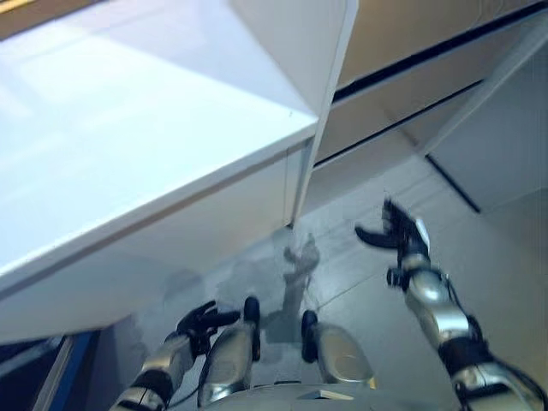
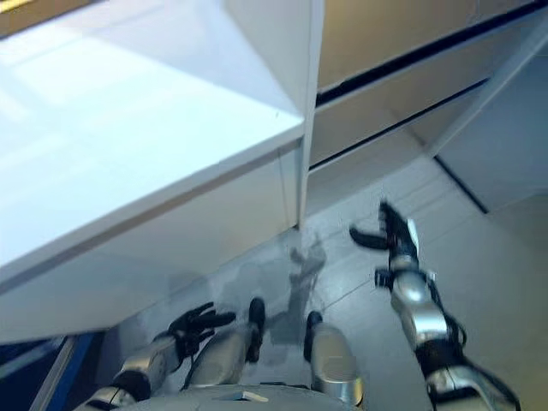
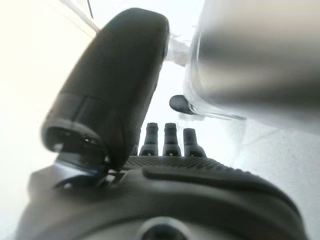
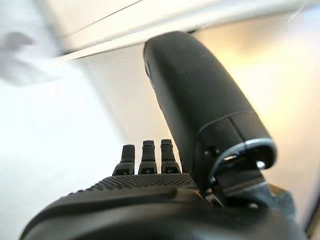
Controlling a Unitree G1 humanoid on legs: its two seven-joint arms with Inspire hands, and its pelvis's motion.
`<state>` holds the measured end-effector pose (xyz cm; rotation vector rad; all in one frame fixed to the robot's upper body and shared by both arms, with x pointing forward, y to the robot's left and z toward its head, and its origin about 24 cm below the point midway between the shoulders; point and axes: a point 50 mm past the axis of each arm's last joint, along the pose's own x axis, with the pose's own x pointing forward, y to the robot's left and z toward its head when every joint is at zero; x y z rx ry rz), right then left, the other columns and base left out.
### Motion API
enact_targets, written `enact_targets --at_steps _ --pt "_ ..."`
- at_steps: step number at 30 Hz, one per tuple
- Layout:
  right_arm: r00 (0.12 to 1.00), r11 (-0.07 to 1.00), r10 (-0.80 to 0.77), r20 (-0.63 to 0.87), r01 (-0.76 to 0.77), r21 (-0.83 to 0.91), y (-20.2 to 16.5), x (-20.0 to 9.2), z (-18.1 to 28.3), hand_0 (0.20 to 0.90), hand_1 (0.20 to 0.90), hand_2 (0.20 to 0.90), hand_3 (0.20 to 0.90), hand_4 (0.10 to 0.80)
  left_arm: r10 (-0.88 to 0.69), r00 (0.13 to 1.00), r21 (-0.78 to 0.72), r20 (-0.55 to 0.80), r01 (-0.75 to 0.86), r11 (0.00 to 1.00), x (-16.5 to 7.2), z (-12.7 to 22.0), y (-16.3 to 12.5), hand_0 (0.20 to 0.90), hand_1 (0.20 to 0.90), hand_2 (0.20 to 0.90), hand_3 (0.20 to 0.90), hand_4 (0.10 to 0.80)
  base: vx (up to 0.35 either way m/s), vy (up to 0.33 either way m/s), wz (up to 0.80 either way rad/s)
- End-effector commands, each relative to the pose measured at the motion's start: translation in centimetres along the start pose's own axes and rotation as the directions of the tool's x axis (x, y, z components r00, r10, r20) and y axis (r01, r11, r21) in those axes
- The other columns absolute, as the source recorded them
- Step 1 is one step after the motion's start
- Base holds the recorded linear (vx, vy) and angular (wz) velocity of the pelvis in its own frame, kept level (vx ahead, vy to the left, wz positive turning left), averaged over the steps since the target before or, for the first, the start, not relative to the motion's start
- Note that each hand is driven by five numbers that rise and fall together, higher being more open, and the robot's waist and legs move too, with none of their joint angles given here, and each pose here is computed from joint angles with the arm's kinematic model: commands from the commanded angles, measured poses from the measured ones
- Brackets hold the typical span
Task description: Put drinks into fridge and close the fridge
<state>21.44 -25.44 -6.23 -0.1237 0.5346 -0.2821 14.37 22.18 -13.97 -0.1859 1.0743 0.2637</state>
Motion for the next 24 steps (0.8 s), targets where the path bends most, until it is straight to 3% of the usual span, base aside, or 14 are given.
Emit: enact_targets --at_steps 1,4,11,24 --pt "0.998 0.998 0.059 0.024 -0.059 -0.001 0.1 0.0 -0.1 0.900 0.900 0.900 0.900 0.800 0.032 1.000 0.041 0.001 -0.032 0.999 -0.3 -0.8 1.9 0.900 0.900 0.900 0.900 0.800 -0.017 -0.008 -0.10" --pt "0.953 0.990 0.076 -0.294 -0.107 -0.089 -1.0 -2.1 -8.1 0.900 0.900 0.900 0.900 0.800 0.059 0.998 0.040 -0.028 -0.058 0.998 -0.4 -2.8 3.5 0.900 0.900 0.900 0.900 0.800 -0.009 -0.006 -0.16" --pt "0.745 0.989 0.094 -0.661 -0.146 -0.024 -1.1 -7.5 -16.1 0.900 0.900 0.900 0.900 0.800 0.049 0.997 0.142 -0.063 -0.040 0.989 -0.8 -5.2 4.1 0.900 0.900 0.900 0.900 0.800 -0.013 -0.003 -0.08" --pt "0.697 0.975 0.150 -0.701 -0.223 -0.013 0.0 -8.4 -17.0 0.900 0.900 0.900 0.900 0.800 0.020 0.996 0.118 -0.083 -0.011 0.993 -0.8 -6.3 3.2 0.900 0.900 0.900 0.900 0.800 -0.002 0.015 -0.05"
